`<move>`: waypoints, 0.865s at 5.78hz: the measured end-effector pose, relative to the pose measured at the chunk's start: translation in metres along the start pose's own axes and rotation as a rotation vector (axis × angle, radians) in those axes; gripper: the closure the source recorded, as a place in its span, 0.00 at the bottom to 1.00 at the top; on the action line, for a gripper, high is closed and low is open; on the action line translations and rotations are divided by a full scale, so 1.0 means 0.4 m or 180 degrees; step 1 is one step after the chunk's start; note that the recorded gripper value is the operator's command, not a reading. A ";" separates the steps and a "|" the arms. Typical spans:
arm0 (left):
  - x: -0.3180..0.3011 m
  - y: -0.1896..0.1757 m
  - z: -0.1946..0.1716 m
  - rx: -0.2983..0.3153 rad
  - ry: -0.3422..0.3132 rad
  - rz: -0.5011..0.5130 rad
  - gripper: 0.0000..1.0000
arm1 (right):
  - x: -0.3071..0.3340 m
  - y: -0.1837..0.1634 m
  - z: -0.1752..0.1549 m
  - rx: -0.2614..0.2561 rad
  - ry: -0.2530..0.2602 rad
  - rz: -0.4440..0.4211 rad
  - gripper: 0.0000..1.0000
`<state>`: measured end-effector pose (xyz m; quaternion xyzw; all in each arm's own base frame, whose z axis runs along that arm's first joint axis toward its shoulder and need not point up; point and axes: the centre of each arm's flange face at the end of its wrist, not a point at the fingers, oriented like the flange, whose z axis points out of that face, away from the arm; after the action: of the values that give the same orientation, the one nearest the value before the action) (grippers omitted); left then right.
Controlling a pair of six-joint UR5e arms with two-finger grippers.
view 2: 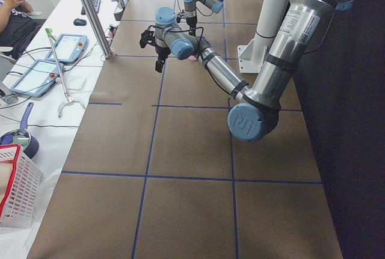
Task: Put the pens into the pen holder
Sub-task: 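Lift the purple marker with the right gripper while left moves out of view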
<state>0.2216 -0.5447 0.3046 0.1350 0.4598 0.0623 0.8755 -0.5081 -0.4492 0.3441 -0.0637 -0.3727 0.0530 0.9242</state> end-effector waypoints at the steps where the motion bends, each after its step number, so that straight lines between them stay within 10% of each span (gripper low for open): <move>1: -0.088 0.002 -0.024 -0.0010 -0.0047 0.0061 0.00 | 0.002 0.000 0.001 -0.0004 0.0002 -0.0001 0.93; 5: -0.674 0.045 -0.084 -0.0247 -0.0272 0.0251 0.00 | 0.010 -0.019 -0.016 0.0040 -0.0011 0.0003 1.00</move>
<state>0.0406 -0.5843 0.5043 0.1215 0.4136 0.1087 0.8958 -0.5006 -0.4567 0.3434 -0.0580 -0.3739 0.0559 0.9240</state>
